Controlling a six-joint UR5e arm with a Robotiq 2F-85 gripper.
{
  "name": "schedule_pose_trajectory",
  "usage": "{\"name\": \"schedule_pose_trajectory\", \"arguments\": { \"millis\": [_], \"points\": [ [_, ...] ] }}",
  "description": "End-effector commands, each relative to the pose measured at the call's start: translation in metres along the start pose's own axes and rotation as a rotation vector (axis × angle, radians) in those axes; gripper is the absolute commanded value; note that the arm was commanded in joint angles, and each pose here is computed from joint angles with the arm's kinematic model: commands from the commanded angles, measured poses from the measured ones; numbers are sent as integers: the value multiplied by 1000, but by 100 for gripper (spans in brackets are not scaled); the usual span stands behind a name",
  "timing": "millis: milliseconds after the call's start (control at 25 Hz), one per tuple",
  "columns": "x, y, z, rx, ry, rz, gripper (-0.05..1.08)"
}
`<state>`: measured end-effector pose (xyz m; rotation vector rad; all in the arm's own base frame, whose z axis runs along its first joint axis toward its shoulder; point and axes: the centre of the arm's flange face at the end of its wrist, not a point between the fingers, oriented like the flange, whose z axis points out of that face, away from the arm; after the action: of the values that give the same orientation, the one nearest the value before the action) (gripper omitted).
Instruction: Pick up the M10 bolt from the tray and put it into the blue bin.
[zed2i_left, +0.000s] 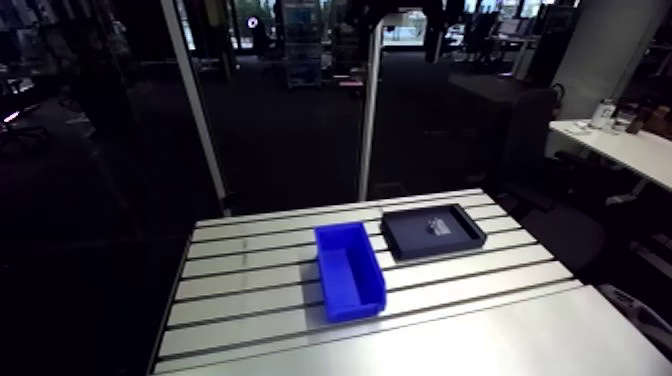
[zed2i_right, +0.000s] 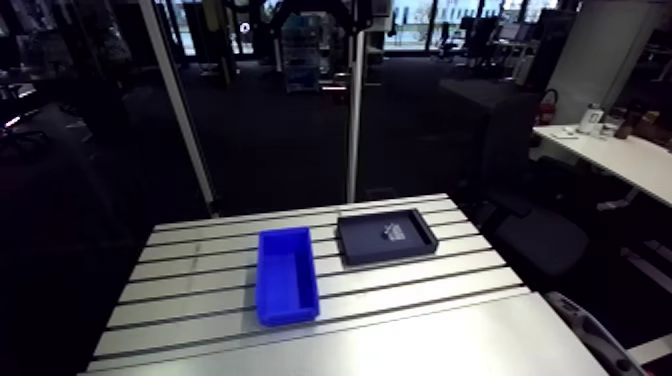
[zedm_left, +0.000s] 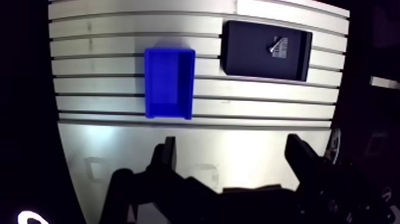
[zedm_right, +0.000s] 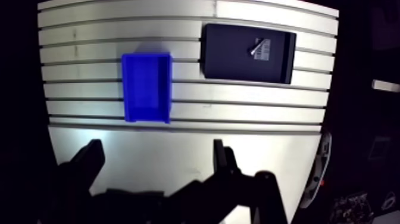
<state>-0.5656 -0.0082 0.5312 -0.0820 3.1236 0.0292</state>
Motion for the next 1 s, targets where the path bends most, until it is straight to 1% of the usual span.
{"name": "schedule_pose_trajectory", "arguments": {
  "millis": [40,160,400,440,560,680,760,840,920,1000],
  "points": [
    [1,0,0,1,2,3,1],
    [1,0,1,0,0,19,1],
    [0,0,0,3,1,19,1],
    [0,0,0,1,2,19,1],
    [0,-1,0,9,3,27,1],
    [1,0,1,3,1,65,1],
    [2,0,2,5,0,78,1],
    [3,2,3,7,-3,124,1],
    [5,3,6,3,-9,188,1],
    [5,10,9,7,-15,265,1]
  ]
}}
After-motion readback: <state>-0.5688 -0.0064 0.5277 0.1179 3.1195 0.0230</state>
